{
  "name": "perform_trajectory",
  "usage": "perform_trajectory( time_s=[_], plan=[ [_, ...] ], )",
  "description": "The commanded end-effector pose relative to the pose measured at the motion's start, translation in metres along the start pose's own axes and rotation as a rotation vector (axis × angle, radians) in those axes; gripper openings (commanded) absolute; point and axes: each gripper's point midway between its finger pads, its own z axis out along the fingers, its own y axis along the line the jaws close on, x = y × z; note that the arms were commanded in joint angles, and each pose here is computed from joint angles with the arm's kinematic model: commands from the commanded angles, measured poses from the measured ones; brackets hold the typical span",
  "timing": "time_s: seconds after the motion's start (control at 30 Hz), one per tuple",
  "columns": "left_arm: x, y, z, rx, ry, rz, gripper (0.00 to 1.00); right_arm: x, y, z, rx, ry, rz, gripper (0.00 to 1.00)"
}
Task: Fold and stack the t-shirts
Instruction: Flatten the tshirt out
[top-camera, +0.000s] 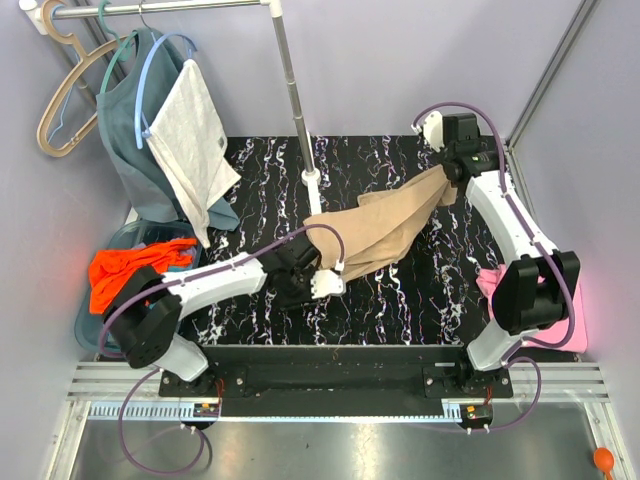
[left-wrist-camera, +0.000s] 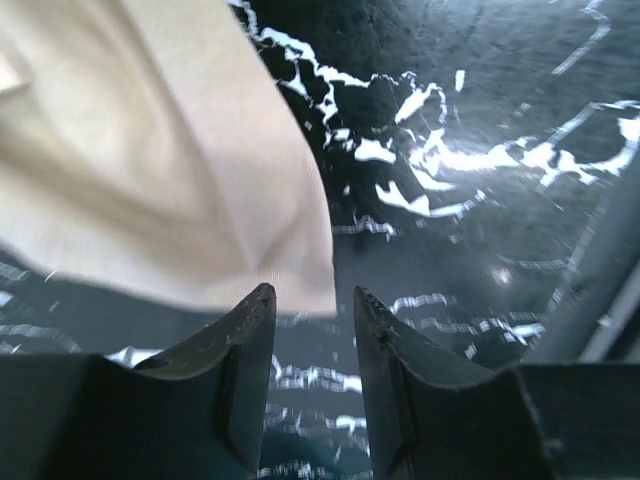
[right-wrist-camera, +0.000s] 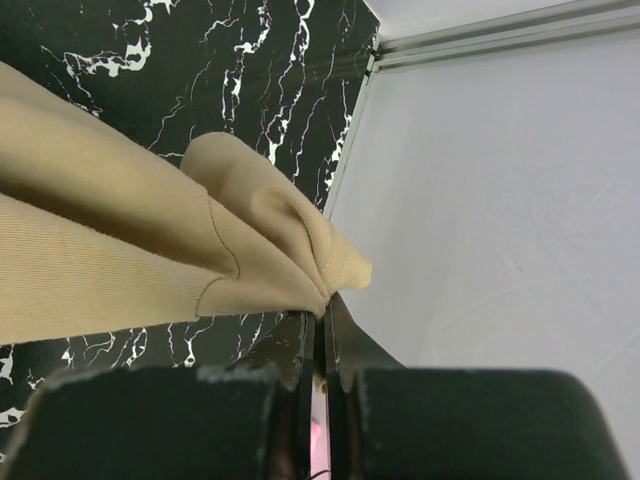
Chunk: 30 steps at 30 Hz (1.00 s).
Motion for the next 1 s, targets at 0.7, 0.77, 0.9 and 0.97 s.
perform_trajectory(
  time_s=[0.7,0.77,0.9,0.97],
  plan=[
    [-0.185,0.12,-0.009,-0.198,-0.359,0.03,0.45,-0.025,-0.038,-0.018,0.08,-0.082,-0.017,0.0],
    [-0.186,0.124,-0.007,-0.212,-0.365,0.026,0.45,-0.027,-0.043,-0.023,0.093,-0.09,-0.017,0.0],
    [-0.188,0.129,0.001,-0.221,-0.361,0.012,0.46,-0.03,-0.051,-0.027,0.108,-0.098,-0.02,0.0],
    [-0.19,0.132,-0.001,-0.23,-0.366,0.007,0.46,-0.03,-0.055,-0.029,0.119,-0.098,-0.021,0.0]
  ],
)
